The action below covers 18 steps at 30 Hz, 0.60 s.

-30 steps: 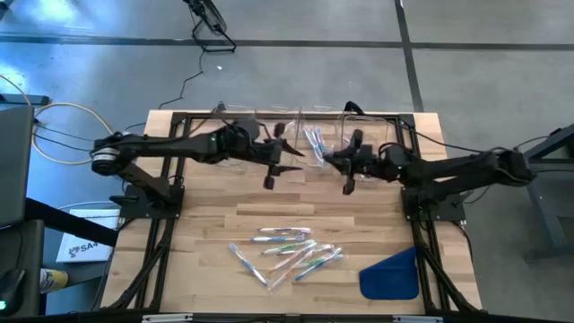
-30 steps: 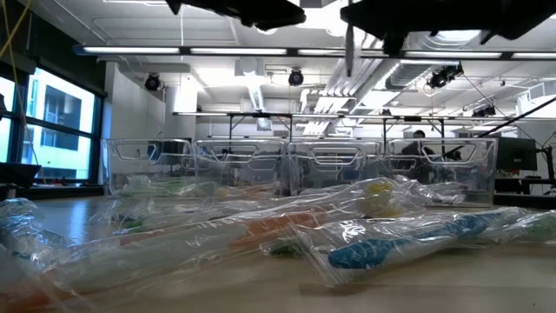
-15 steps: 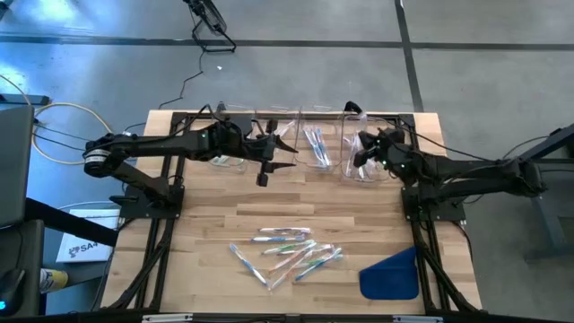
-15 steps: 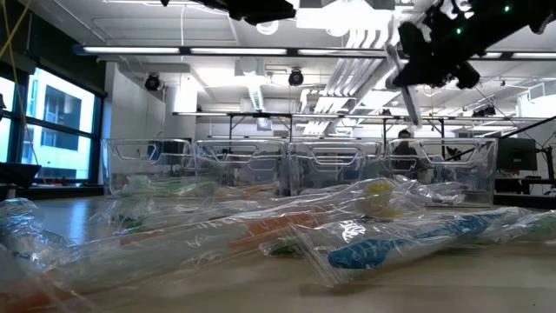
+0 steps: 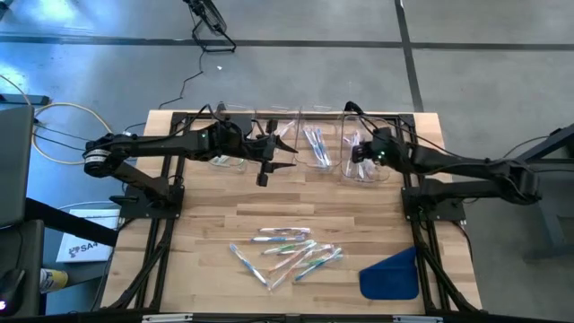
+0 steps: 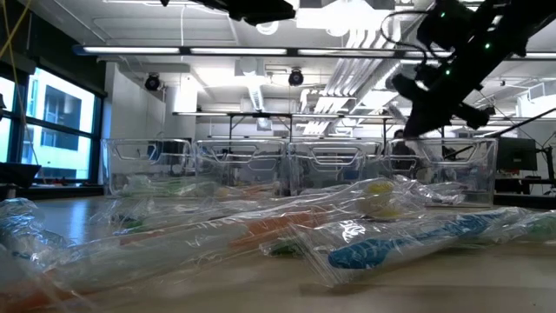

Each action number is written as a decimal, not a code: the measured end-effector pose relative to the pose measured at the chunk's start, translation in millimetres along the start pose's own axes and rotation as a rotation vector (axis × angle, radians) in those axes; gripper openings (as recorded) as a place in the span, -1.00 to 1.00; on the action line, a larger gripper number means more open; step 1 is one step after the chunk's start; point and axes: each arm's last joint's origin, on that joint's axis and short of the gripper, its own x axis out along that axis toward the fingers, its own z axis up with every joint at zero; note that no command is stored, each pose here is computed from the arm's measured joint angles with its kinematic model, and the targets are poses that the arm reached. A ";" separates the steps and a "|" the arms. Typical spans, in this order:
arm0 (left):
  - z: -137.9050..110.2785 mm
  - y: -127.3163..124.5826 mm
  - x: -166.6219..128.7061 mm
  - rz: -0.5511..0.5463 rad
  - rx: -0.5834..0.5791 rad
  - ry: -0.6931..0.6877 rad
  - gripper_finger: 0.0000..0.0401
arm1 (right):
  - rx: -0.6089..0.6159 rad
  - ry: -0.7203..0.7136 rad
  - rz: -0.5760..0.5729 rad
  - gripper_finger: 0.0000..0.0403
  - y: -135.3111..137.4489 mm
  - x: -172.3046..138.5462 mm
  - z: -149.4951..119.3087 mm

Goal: Pick & Place Toothbrushes
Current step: Put the violet toothbrush into the right transparent bin

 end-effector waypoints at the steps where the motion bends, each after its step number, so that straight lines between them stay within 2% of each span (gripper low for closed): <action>1: -0.1 -0.1 -0.1 0.000 0.000 0.001 -0.19 | -0.003 0.024 -0.007 -0.93 -0.4 4.0 -1.4; 11: -2.1 -1.1 -0.1 -0.010 -0.003 0.021 -0.19 | -0.001 0.162 -0.124 -0.93 -10.2 31.8 -10.9; 18: -2.6 -0.2 -0.1 0.021 0.022 0.038 -0.19 | -0.001 0.192 -0.133 -0.89 -11.6 37.2 -12.7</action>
